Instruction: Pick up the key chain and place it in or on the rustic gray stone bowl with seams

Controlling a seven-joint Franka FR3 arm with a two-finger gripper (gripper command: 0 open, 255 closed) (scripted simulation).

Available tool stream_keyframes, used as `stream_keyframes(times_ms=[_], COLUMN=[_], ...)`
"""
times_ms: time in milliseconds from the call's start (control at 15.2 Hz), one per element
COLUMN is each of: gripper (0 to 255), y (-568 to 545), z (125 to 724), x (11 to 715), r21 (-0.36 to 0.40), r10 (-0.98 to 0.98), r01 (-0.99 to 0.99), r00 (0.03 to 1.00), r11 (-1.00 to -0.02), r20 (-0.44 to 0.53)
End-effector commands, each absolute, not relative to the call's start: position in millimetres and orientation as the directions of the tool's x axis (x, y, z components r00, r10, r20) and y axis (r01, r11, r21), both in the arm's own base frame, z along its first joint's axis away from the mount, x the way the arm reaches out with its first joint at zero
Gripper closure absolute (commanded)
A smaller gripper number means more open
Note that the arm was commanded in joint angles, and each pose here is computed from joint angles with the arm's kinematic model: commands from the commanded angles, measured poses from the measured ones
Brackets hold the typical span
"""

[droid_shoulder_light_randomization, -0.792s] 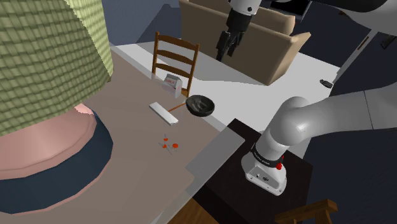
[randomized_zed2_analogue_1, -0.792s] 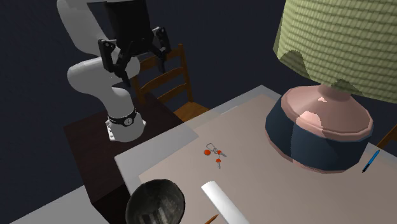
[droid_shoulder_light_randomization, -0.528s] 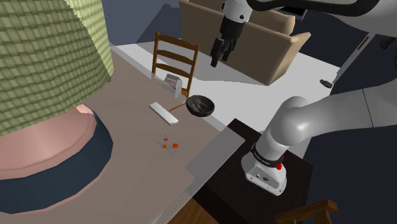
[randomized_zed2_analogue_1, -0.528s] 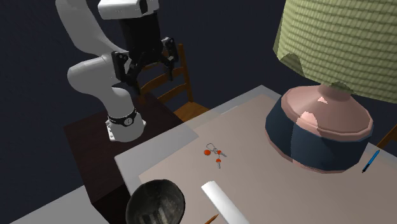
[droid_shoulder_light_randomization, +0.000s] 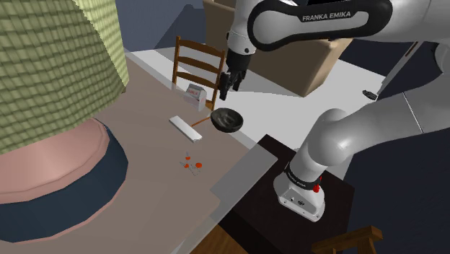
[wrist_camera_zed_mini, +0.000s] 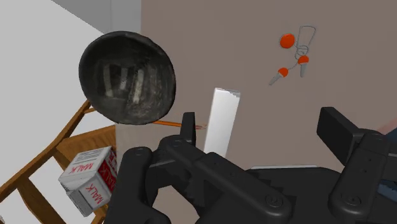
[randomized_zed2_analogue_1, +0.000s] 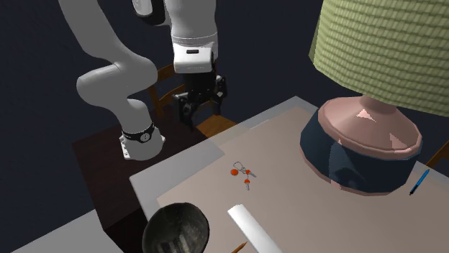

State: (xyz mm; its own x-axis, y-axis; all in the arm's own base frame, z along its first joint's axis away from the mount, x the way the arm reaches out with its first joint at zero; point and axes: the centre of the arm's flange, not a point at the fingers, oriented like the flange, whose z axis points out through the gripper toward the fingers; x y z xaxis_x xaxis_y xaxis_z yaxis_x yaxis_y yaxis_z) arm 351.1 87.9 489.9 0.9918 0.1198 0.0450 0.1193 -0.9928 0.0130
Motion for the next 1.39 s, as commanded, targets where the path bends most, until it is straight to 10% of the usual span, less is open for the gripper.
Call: stream_keyframes(times_ms=[0, 1320], gripper=[0, 0], y=[100, 241], z=[468, 242], x=[355, 397], r21=[0.016, 0.041], r10=[0.134, 0.268], r01=[0.133, 0.27], r00=[0.99, 0.962], r11=[-0.991, -0.962], r20=[0.037, -0.058])
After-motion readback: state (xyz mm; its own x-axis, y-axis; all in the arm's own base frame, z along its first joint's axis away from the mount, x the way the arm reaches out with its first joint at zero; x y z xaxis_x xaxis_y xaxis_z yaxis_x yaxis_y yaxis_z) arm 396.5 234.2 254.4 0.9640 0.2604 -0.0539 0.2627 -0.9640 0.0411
